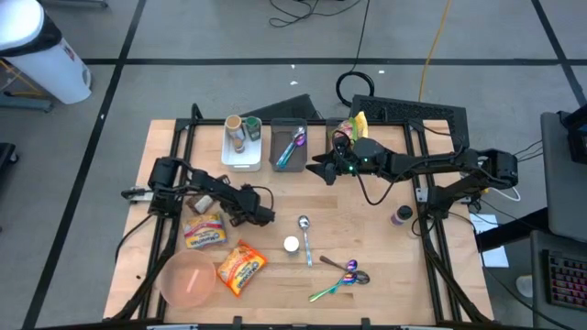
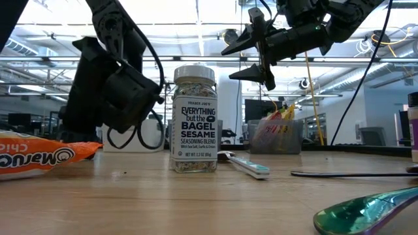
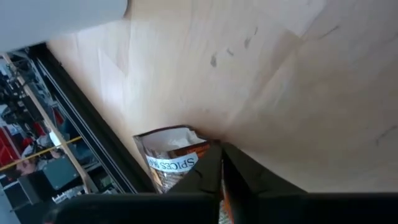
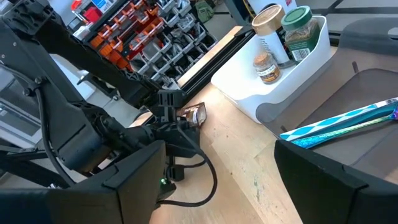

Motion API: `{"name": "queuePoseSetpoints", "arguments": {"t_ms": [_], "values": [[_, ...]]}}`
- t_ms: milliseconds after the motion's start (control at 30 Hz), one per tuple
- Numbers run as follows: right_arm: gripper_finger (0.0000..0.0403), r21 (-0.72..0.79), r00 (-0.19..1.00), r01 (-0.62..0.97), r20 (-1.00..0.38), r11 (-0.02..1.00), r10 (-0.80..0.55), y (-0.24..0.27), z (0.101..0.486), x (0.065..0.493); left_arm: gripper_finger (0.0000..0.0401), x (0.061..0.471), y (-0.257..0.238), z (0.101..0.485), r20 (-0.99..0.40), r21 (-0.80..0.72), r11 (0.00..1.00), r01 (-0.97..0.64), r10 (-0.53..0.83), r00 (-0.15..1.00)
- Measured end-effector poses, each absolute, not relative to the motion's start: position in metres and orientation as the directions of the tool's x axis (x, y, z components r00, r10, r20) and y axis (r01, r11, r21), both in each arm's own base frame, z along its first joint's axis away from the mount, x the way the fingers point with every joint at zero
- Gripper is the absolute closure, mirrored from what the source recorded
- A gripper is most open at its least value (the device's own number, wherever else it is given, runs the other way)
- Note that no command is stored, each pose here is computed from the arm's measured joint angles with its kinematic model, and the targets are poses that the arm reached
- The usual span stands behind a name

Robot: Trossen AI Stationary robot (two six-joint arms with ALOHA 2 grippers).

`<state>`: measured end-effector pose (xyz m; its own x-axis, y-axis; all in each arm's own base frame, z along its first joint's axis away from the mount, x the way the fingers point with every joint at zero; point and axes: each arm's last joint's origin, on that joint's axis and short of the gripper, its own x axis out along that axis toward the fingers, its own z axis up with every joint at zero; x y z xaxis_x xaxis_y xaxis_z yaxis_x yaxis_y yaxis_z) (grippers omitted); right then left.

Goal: Pick & Place Food Item
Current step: Put the orange seasoning bag into the white bin

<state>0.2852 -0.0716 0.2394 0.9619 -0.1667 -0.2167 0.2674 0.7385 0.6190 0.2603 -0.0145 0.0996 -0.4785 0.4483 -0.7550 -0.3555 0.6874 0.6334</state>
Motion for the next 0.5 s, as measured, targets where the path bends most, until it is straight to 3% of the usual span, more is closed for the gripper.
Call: {"name": "queuePoseSetpoints", "arguments": {"t_ms": [500], "values": [[0.011,0.617,0.962,0.268,-0.217,0.74,-0.167,-0.072,0.239,0.285,0.0398,0.262,-0.006,0.116,-0.821,0.536,0.767,-0.352,0.377,-0.429]]}}
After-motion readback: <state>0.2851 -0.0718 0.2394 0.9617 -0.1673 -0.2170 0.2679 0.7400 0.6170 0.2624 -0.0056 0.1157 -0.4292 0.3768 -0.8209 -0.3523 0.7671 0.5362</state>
